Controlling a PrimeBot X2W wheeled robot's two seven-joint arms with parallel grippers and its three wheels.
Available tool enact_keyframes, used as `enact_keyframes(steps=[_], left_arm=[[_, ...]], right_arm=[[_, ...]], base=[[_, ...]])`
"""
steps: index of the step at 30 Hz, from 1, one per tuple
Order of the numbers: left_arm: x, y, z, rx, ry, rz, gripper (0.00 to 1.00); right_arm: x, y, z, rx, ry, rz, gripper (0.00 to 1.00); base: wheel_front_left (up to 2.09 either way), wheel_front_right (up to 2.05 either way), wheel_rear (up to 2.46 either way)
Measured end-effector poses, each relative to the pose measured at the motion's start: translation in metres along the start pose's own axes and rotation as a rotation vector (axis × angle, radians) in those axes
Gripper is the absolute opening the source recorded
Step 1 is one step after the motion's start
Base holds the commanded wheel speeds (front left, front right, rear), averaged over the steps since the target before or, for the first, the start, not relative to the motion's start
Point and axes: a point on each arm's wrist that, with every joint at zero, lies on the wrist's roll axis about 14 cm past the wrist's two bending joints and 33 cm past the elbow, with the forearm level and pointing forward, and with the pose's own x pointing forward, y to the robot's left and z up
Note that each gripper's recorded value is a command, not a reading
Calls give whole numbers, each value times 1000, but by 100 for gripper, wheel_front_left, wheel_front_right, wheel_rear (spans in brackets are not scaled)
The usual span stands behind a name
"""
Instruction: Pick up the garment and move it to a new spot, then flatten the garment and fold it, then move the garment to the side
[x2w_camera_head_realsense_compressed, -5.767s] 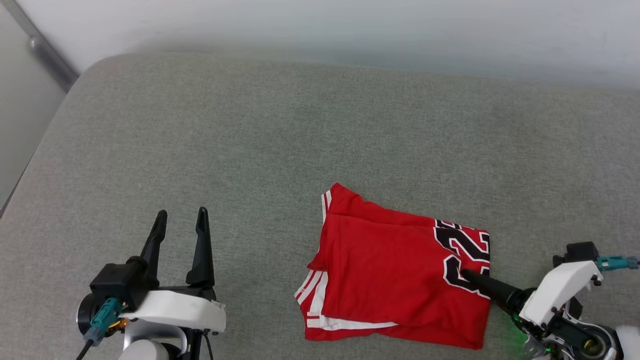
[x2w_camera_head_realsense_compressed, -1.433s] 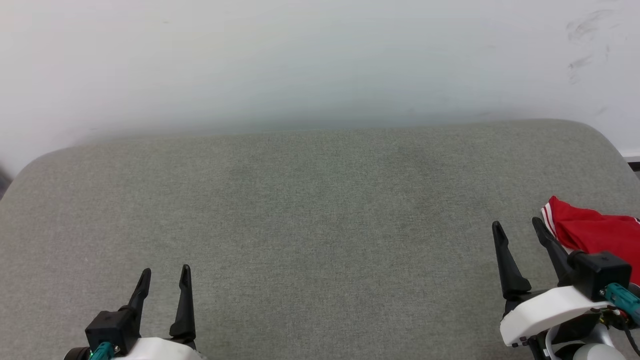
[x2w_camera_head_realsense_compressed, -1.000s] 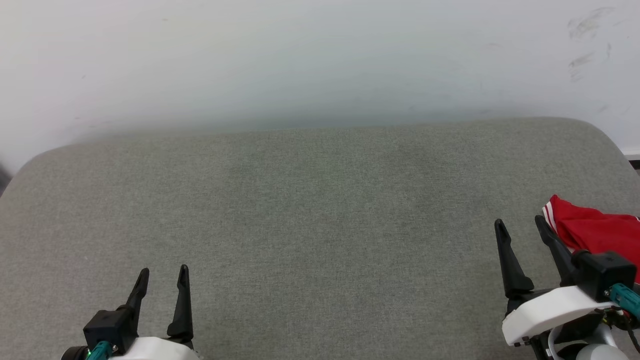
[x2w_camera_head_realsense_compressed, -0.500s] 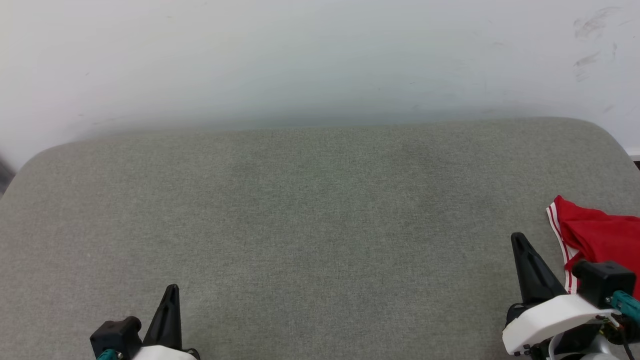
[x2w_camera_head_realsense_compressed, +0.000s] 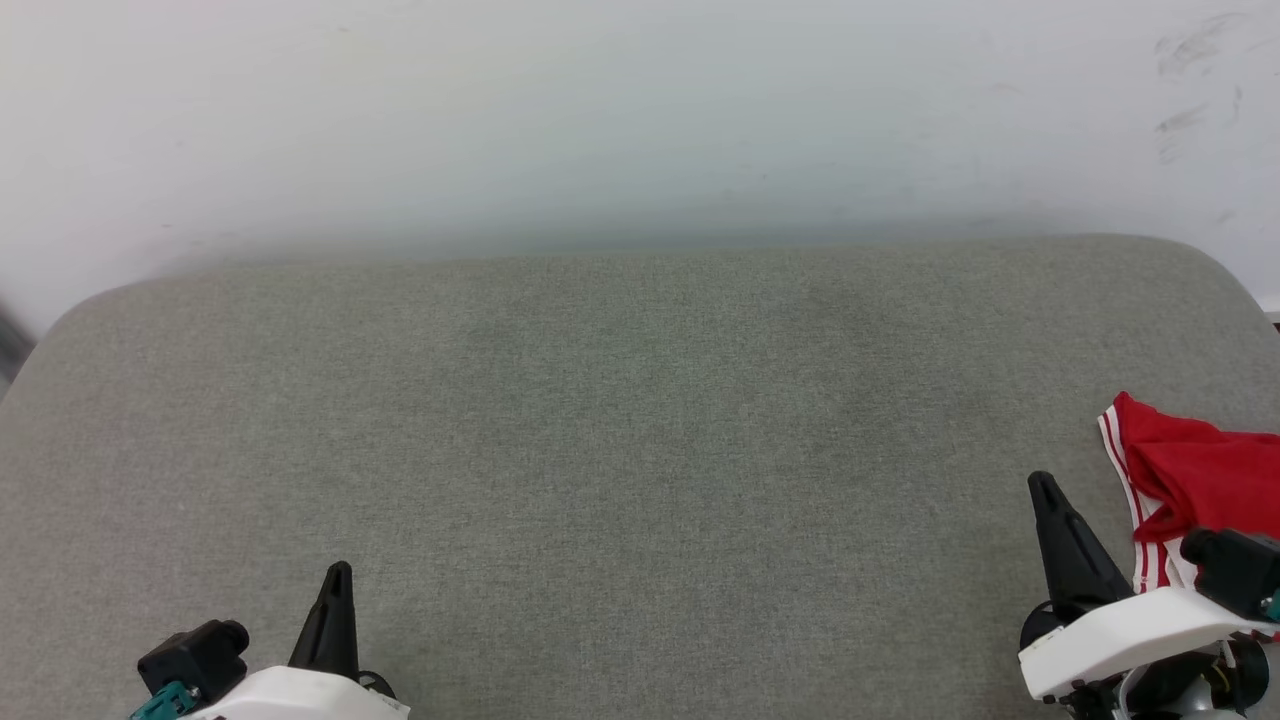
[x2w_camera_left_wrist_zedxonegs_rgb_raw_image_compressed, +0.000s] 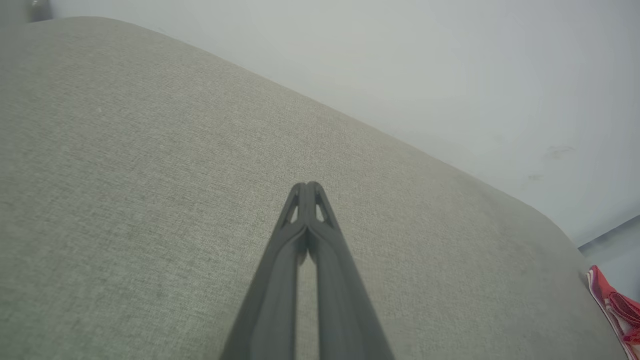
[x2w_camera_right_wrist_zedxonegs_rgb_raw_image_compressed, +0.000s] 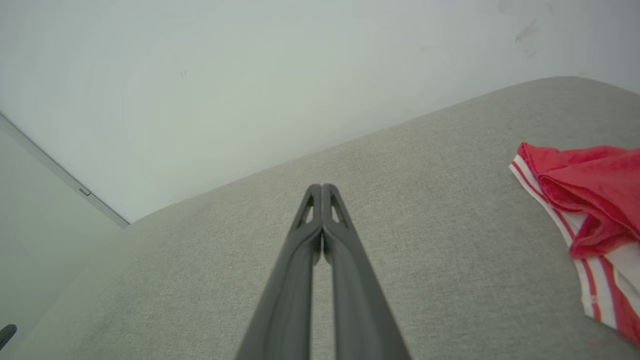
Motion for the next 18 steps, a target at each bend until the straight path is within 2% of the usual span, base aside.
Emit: enact_keyframes(steps=[18], left_arm=[[7,2,2,-276,20,23,0]], right_arm=[[6,-4,-2,282,-1,-9,0]], base=[[0,0,0]])
